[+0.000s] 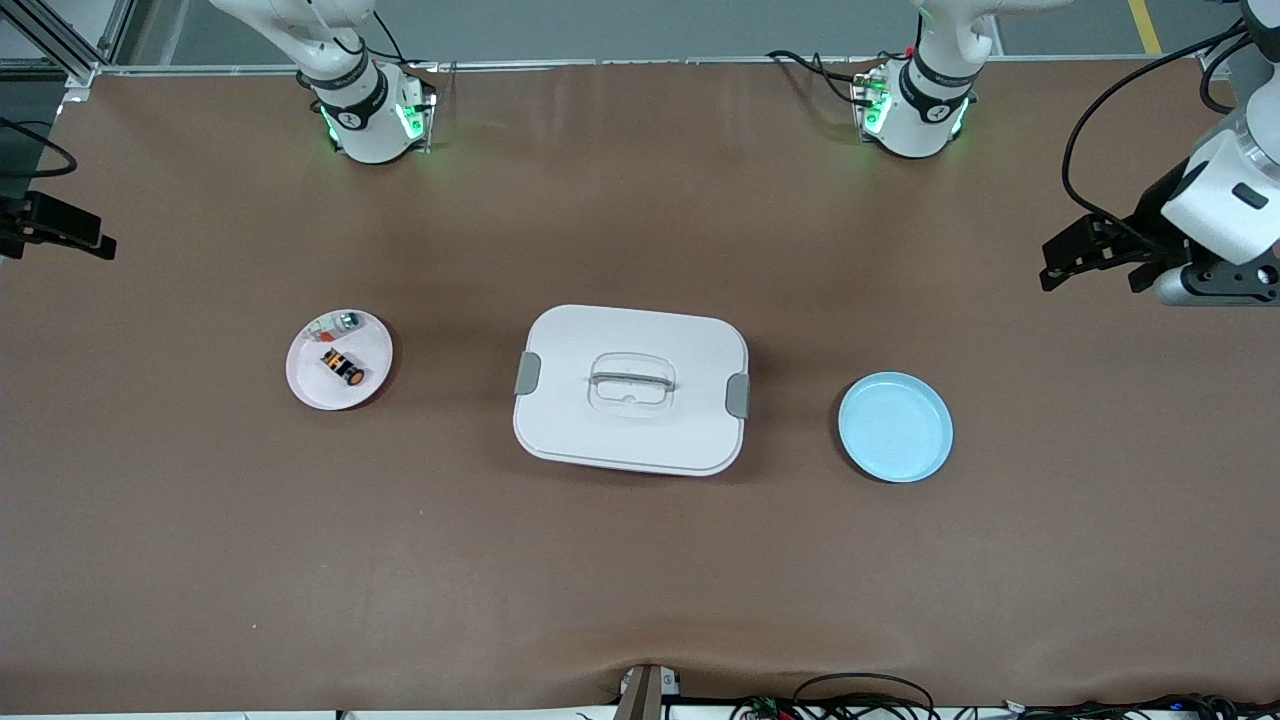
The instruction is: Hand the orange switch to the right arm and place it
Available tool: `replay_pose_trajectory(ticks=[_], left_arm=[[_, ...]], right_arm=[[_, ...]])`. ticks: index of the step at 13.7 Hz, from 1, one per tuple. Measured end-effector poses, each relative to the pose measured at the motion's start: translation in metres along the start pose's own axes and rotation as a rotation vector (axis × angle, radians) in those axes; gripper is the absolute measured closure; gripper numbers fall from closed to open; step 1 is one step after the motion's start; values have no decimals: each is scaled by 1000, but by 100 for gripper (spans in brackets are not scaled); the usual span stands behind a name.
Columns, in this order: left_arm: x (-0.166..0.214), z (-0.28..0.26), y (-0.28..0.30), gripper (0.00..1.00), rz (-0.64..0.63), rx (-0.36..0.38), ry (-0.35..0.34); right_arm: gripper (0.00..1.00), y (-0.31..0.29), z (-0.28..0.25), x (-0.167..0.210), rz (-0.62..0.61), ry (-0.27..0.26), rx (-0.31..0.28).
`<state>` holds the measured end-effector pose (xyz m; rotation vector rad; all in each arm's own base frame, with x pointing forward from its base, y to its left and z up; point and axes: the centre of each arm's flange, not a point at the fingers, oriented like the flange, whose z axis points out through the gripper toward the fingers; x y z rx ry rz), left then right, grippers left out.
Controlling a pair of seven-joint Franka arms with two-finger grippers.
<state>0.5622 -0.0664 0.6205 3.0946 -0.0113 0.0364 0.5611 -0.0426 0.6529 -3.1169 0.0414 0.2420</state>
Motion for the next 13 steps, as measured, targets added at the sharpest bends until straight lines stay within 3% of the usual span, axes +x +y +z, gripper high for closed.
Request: replay_pose_trajectory(ticks=[6,13], left_arm=[[0,0,0,0,0,0,0],[0,0,0,0,-1,0,0]], right_arm=[[0,-8,1,-1,-15,-11,4],[0,-15,1,-14,-16,21,-10]])
